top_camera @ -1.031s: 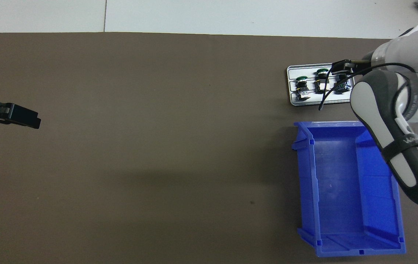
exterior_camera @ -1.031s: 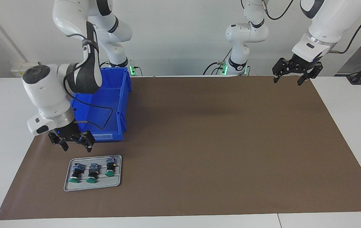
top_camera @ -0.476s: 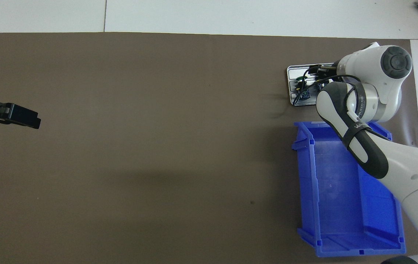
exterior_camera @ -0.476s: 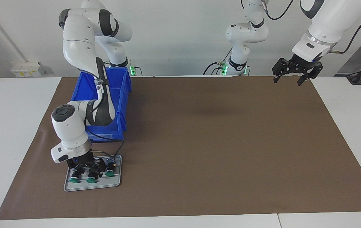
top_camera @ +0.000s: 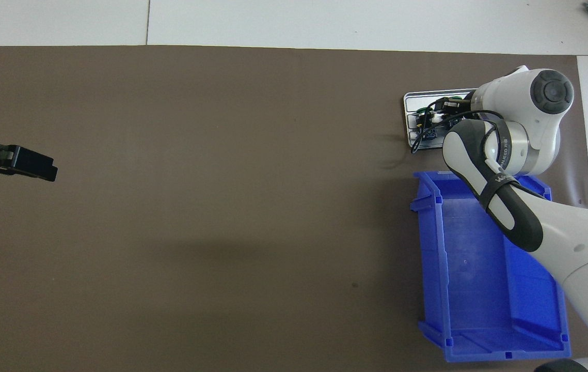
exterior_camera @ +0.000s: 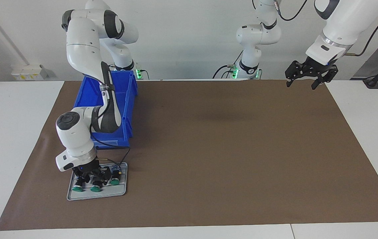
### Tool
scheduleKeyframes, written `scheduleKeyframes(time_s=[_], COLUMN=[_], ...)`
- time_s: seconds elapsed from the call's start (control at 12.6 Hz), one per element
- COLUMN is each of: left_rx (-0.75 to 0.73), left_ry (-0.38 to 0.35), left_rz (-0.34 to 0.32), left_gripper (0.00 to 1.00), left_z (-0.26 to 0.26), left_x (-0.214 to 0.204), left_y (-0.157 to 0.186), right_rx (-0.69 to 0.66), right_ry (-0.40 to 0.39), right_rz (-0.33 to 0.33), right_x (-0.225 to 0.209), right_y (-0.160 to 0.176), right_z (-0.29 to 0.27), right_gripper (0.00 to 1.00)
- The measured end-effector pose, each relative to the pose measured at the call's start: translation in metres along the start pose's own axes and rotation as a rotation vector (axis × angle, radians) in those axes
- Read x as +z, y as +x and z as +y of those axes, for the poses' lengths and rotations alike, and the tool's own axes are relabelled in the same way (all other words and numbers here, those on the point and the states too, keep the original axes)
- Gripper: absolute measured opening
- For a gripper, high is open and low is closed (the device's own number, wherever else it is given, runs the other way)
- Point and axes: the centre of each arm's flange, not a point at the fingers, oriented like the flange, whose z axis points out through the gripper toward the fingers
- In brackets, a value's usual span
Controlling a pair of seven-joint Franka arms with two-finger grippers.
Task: Place and press button with both arms
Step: 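Reach the right gripper to the metal tray and grasp a green-capped part, then carry the part with the right gripper to the table center and release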
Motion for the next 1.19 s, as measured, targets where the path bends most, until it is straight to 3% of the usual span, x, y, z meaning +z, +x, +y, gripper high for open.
scheduleKeyframes(time_s=[0.16, 0.48, 0.71, 1.19], left_rx=[0.0, 0.0, 0.0, 0.0], left_ry=[0.0, 0.0, 0.0, 0.0], left_rz=[0.0, 0.0, 0.0, 0.0], left_gripper=[1.0, 1.0, 1.0, 1.0], left_z=[0.0, 0.0, 0.0, 0.0], left_x=[0.0, 0.0, 0.0, 0.0], left_y=[0.0, 0.0, 0.0, 0.0], right_rx=[-0.016, -0.007, 0.055, 0.494], right_ry=[0.0, 0.001, -0.001, -0.024], right_rz=[0.0, -0.002, -0.049, -0.098], right_x=[0.0, -0.013, -0.074, -0.172], right_y=[0.0, 0.009, 0.033, -0.002], right_z=[0.0, -0.002, -0.013, -0.139], right_gripper=[0.44, 0.43, 0.43, 0.43])
